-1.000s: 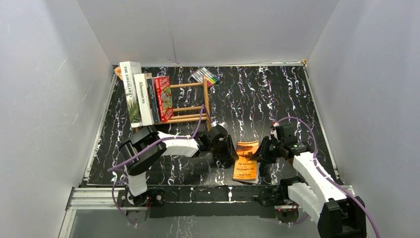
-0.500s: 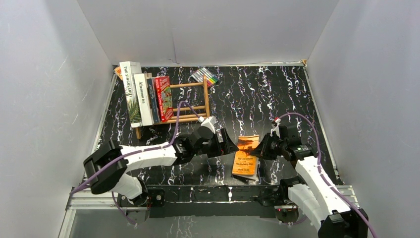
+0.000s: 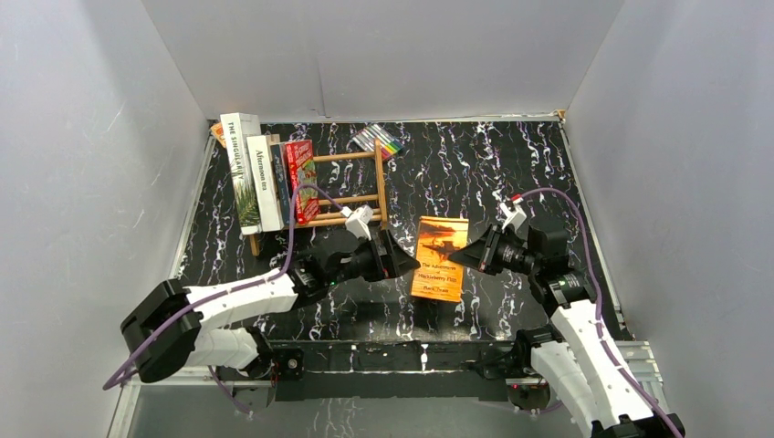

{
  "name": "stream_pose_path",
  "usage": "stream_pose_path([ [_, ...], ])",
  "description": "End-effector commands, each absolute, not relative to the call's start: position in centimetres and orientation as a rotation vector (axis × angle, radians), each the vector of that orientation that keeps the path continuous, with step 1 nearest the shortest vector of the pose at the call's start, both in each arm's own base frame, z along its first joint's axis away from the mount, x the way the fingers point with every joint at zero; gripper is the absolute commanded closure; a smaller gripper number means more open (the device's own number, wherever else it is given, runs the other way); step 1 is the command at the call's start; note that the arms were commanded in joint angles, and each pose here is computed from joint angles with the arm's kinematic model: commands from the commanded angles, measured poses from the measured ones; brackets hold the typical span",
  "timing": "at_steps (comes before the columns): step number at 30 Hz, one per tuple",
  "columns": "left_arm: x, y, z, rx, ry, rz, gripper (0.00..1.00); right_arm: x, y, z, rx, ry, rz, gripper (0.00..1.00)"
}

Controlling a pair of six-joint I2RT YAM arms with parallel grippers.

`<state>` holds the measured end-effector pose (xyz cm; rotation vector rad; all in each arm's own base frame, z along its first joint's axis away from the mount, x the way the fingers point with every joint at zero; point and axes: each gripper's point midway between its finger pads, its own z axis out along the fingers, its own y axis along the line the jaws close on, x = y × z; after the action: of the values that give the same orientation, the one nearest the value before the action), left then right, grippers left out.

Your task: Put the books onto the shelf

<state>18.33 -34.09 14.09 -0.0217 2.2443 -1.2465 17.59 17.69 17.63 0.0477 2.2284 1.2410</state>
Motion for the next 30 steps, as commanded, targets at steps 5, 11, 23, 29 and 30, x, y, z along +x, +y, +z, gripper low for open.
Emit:
stream_pose_path([
  [5, 17.2, -36.0, 21.6, 0.26, 2.008, -1.459, 0.2, 16.5, 20.2, 25.0, -0.225, 1.947, 1.5, 1.0],
  [11, 17.1, -36.7, 24.2, 0.152, 1.956, -1.694, 0.31, 15.7, 20.5, 26.3, -0.315, 1.897, 1.538, 1.0],
  [23, 17.4, -37.6, 24.8, 0.151, 1.948, -1.744, 0.57, 15.2, 20.6, 26.6, -0.359, 1.861, 1.558, 1.0],
  [29, 18.0, -37.0, 24.7, 0.173, 1.951, -1.665, 0.74, 16.2, 20.1, 25.7, -0.306, 1.91, 1.472, 0.88],
  [30, 18.2, -36.8, 24.8, 0.171, 1.951, -1.655, 0.77, 16.4, 20.0, 25.6, -0.3, 1.917, 1.447, 0.81],
])
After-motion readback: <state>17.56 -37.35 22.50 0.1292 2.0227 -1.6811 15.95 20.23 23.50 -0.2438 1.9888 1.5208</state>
